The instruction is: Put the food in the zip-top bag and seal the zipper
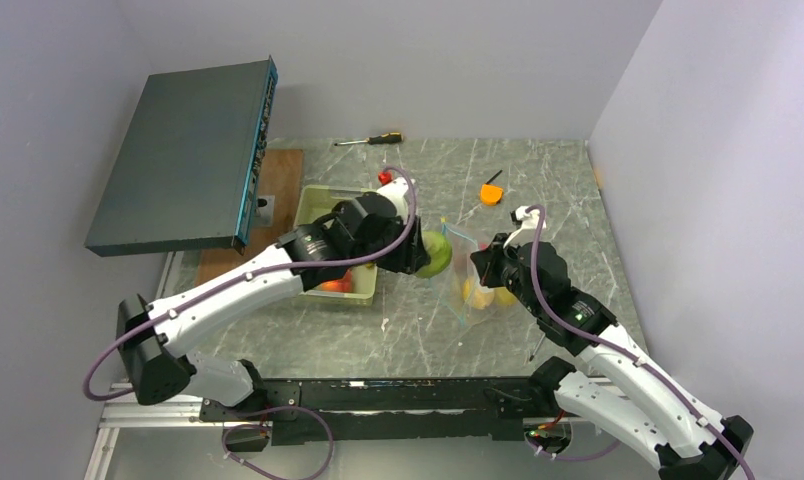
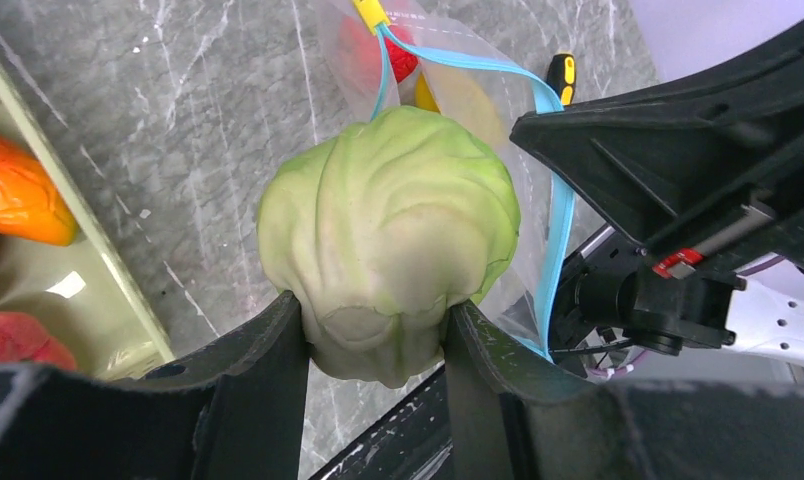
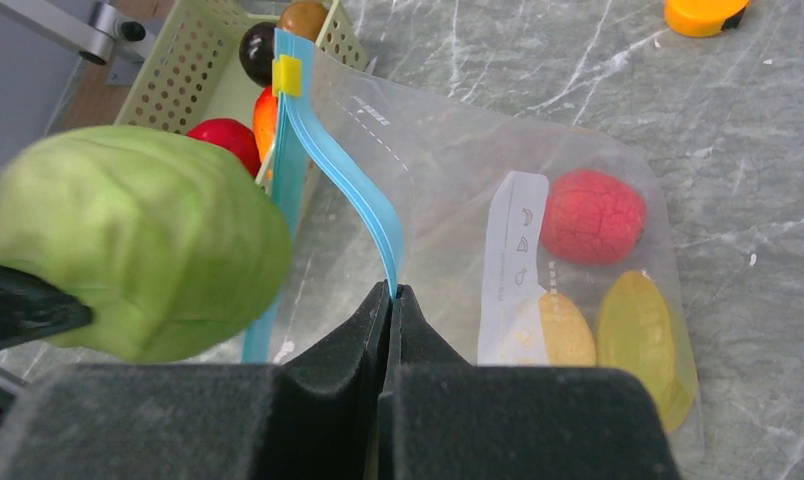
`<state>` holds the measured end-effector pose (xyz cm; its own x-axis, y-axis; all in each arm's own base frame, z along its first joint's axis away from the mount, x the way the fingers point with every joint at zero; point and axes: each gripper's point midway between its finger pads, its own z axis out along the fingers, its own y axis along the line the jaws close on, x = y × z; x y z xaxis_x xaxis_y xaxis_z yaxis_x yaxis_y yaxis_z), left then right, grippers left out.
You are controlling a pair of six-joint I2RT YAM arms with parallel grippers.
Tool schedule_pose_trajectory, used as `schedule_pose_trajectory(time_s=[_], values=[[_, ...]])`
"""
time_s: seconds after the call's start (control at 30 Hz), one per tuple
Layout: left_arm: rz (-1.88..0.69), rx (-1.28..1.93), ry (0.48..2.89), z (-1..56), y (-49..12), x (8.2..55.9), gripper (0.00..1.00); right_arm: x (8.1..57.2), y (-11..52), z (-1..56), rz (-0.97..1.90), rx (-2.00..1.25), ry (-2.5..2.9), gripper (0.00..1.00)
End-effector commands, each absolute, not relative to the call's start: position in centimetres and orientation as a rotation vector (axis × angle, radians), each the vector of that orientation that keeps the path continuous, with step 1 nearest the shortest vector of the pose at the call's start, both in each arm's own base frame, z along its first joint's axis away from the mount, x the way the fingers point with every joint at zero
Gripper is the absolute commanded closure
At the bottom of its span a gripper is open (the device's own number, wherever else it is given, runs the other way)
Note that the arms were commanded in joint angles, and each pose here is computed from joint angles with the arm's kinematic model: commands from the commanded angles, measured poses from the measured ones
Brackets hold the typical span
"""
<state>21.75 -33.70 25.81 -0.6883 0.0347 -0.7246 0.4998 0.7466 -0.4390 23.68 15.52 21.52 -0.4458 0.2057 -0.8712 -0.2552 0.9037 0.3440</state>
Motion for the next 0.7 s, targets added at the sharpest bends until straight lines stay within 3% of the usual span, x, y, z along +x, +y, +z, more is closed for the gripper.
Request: schedule_pose_trajectory(time_s=[0.0,0.27,0.67], values=[[-0.899,0.410,2.152,28.1,-36.1,22.1,0.80,23.8,16.0,24.2,0.578,-0.049,1.870,1.00],[-0.902,0.404,2.243,25.5,-38.1,22.5,0.80,23.2,16.8,25.0,0.641,-0.094,1.836,1.00],[-0.976,0.423,2.201,29.5,-38.6,20.9,0.78,23.1,16.9,24.9,0.653,-0.097,1.831,1.00]])
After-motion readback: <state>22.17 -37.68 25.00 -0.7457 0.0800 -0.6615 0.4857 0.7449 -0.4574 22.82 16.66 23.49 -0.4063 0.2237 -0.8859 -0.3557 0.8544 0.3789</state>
